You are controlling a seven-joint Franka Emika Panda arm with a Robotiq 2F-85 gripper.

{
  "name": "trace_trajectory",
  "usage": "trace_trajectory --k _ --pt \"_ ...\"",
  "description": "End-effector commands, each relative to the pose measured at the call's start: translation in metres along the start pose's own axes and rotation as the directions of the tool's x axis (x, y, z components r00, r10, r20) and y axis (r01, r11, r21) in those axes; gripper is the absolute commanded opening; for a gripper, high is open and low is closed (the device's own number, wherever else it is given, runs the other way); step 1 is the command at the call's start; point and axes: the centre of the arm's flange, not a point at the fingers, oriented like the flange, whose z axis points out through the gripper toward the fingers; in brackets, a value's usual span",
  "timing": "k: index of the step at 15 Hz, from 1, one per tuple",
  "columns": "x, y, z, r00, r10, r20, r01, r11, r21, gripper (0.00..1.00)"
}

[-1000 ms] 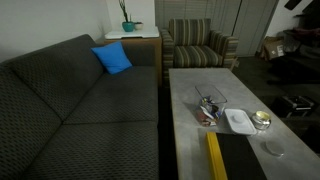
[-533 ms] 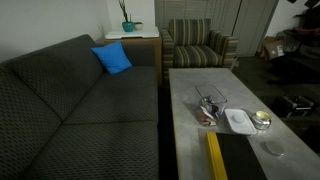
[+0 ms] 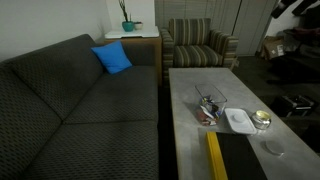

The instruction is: Place the white lid on top of the food container on the left

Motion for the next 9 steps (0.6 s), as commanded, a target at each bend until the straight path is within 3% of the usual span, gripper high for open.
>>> trace_trajectory --k 1,6,9 --pt "-0.004 -0.011 0.070 0.999 -0.025 0.035 0.027 0.998 -0.056 1.00" --pt "-0.029 -0.013 0.157 0.987 -0.028 0.158 0.039 0.997 -0.067 1.00" --pt "-0.049 -0.013 0.198 0.969 -0.051 0.240 0.048 0.999 0.020 1.00"
